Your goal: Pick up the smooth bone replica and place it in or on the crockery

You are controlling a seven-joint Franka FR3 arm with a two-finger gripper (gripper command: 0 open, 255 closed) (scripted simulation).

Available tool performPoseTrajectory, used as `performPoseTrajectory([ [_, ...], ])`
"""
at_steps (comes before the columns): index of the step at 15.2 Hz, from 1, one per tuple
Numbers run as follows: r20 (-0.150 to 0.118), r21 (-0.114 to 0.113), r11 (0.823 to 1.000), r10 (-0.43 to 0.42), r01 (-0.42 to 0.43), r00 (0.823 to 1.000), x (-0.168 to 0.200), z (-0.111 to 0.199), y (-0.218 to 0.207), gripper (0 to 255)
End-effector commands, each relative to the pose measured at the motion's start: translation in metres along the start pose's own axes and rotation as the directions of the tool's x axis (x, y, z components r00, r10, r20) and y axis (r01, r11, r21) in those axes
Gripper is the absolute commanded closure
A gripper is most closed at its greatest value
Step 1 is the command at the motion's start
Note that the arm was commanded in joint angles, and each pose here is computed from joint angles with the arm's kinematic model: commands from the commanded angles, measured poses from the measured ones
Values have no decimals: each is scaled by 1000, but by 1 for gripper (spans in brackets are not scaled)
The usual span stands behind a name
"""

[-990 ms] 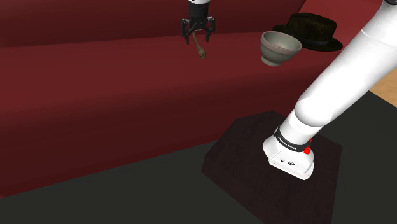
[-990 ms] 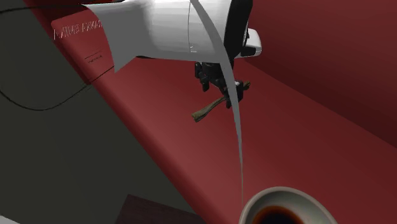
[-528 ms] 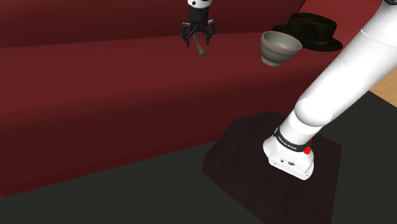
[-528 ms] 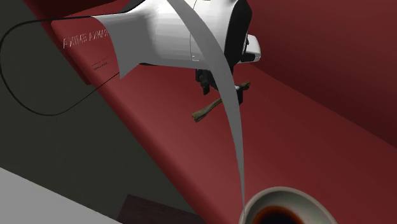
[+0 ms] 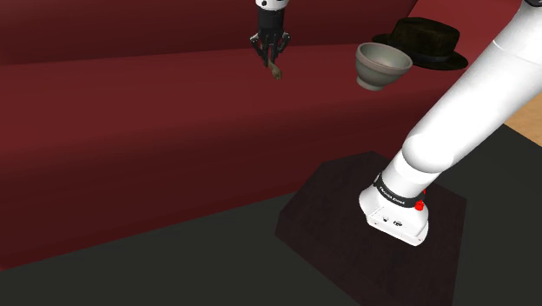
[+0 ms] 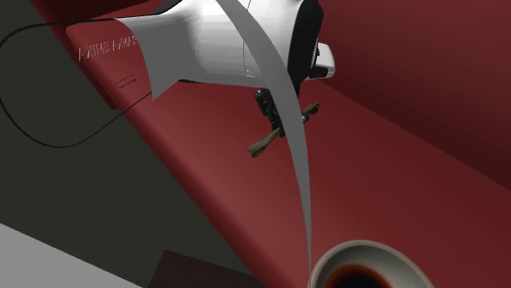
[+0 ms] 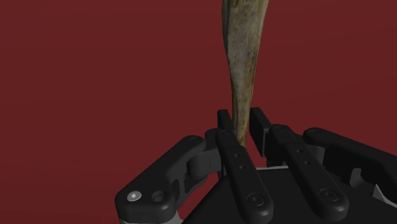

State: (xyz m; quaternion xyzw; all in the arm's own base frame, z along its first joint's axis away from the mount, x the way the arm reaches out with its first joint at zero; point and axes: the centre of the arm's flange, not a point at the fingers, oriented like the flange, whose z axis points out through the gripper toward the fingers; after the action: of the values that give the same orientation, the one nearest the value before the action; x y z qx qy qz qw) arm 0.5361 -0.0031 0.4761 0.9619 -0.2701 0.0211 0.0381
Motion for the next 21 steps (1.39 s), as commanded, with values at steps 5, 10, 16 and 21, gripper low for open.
performPoseTrajectory([
  [5,3,-2,1000,2,-2,1000,0,-3,2,255],
  [10,3,-2,1000,2,-2,1000,2,-29,4,255],
  [16,3,-2,1000,2,-2,1000,4,-61,6,255],
  [21,3,-2,1000,2,-2,1000,6,-87,7,255],
])
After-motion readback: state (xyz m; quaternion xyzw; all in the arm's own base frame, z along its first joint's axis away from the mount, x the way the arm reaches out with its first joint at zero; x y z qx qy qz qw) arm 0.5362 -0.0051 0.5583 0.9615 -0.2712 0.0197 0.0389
